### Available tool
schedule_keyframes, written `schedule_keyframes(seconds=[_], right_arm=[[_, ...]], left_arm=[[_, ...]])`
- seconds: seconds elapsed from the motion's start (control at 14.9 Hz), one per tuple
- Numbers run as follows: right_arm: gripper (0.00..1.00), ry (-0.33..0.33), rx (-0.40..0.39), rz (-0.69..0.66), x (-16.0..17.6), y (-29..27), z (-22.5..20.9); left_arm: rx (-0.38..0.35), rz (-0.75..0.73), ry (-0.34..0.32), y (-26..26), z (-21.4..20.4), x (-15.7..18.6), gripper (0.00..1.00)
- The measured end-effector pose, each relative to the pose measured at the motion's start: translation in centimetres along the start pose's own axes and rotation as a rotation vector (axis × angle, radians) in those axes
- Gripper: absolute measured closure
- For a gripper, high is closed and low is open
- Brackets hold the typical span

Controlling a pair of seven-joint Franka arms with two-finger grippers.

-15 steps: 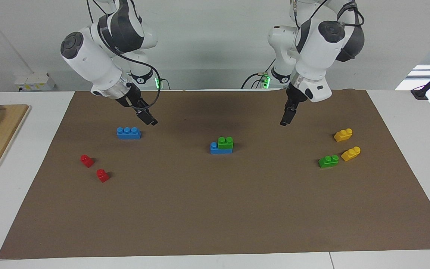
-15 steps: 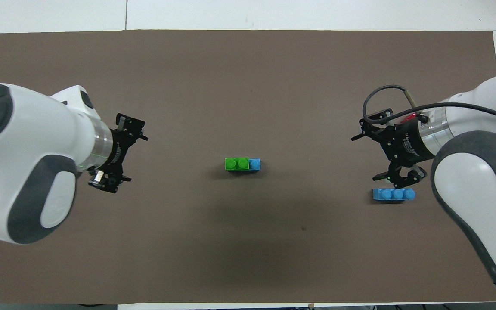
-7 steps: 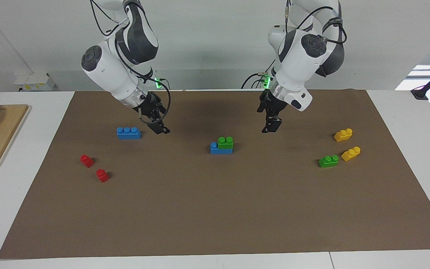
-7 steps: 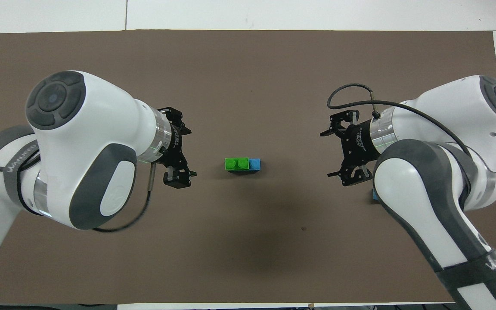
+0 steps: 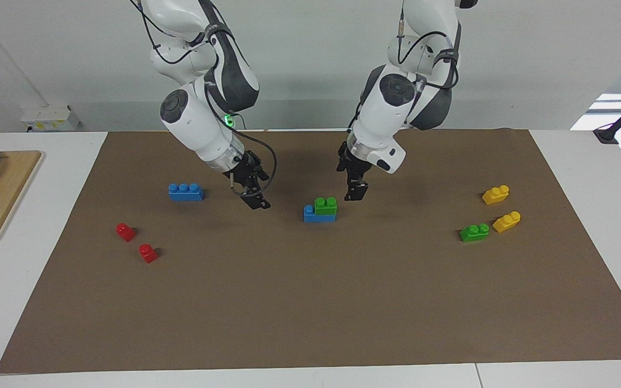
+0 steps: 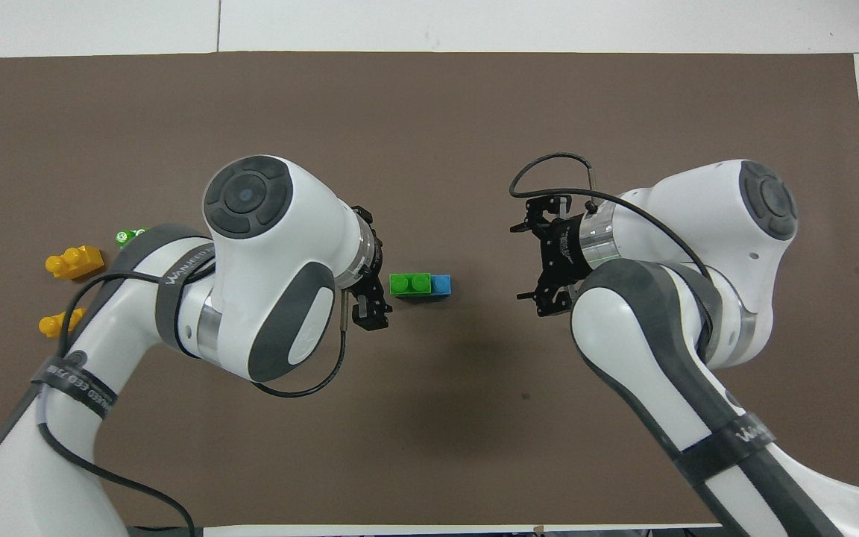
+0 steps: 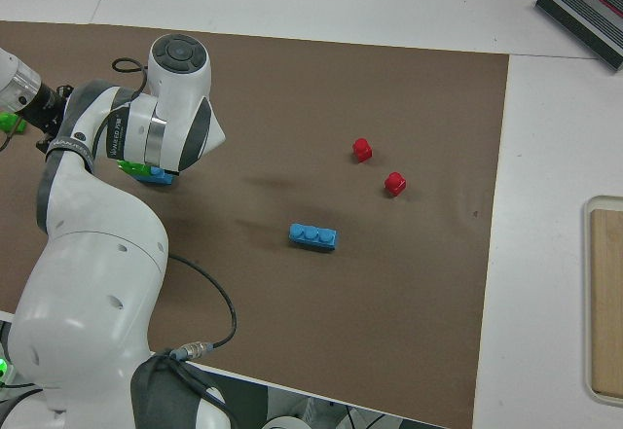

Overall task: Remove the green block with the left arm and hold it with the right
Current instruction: 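Lower the left gripper onto green while the right gripper lowers onto blue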

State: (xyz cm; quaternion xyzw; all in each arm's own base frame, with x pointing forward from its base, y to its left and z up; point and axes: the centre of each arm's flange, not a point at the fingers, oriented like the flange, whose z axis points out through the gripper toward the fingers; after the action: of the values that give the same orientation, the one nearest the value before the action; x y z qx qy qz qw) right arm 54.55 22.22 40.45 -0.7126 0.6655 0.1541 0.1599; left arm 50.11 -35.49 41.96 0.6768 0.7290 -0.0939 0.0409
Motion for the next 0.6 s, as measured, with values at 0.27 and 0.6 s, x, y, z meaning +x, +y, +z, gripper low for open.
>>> schedule_keyframes(seconds=[0.27,0.6], right_arm=[[0.00,-0.015,0.031,0.015,-1.1,0.0,3.2],[0.00,-0.013,0.057,0.011,-2.0,0.2,5.3]], left_arm=[[-0.010,0.010,0.008,-0.5,1.2,-0.1,0.00],[-0.009,0.001,0.018,-0.7,2.7,0.8,0.00]])
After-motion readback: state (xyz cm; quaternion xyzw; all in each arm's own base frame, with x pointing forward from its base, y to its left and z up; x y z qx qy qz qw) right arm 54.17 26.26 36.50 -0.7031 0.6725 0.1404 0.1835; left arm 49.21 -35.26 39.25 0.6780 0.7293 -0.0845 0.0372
